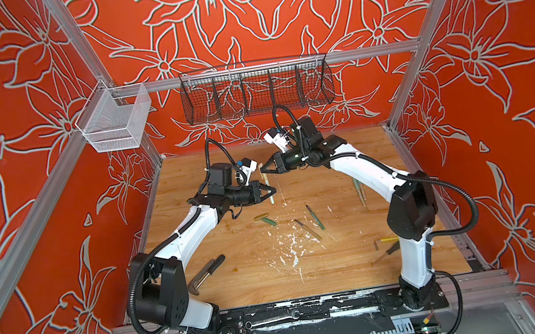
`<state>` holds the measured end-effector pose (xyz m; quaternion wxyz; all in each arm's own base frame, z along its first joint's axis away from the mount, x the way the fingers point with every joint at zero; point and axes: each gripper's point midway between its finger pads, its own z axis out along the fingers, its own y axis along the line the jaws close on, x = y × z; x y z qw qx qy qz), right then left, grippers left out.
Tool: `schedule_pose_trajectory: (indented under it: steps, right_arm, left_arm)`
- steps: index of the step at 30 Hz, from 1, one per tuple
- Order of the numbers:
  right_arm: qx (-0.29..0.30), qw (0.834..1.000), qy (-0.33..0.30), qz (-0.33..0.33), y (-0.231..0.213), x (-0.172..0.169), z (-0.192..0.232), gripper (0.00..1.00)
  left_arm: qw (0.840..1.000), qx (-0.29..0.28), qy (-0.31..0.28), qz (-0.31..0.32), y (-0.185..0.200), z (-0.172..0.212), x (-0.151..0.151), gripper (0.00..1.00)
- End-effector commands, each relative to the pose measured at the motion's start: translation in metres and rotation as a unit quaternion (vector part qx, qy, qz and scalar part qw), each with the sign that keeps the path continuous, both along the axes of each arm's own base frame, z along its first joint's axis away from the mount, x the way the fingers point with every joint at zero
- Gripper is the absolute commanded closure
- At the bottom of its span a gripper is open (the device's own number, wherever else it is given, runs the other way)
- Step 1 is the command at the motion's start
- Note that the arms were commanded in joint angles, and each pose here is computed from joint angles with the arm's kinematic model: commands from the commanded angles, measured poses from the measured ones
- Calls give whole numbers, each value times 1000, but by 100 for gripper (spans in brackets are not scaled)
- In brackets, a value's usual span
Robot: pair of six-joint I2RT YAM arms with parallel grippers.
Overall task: Insert the pens into the pen caps
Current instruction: 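Push the tan cap down onto the nib with the right gripper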
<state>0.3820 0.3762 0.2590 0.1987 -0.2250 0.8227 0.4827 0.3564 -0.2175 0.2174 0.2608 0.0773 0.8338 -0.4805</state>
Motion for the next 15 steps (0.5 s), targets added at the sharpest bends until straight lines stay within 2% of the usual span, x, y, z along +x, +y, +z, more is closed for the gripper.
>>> schedule_pose_trajectory:
  steps: [1, 10, 15]
  right_arm:
    - [-74, 967, 238, 58, -12, -90, -62, 100]
    - [-49, 975, 216, 14, -24, -59, -46, 100]
    - [-45, 976, 214, 9, -27, -49, -43, 100]
  left_arm:
    - [954, -53, -279, 94, 38, 143, 58, 100]
    - [969, -67, -224, 77, 31, 118, 42, 100]
    - [972, -64, -211, 78, 31, 110, 34, 96]
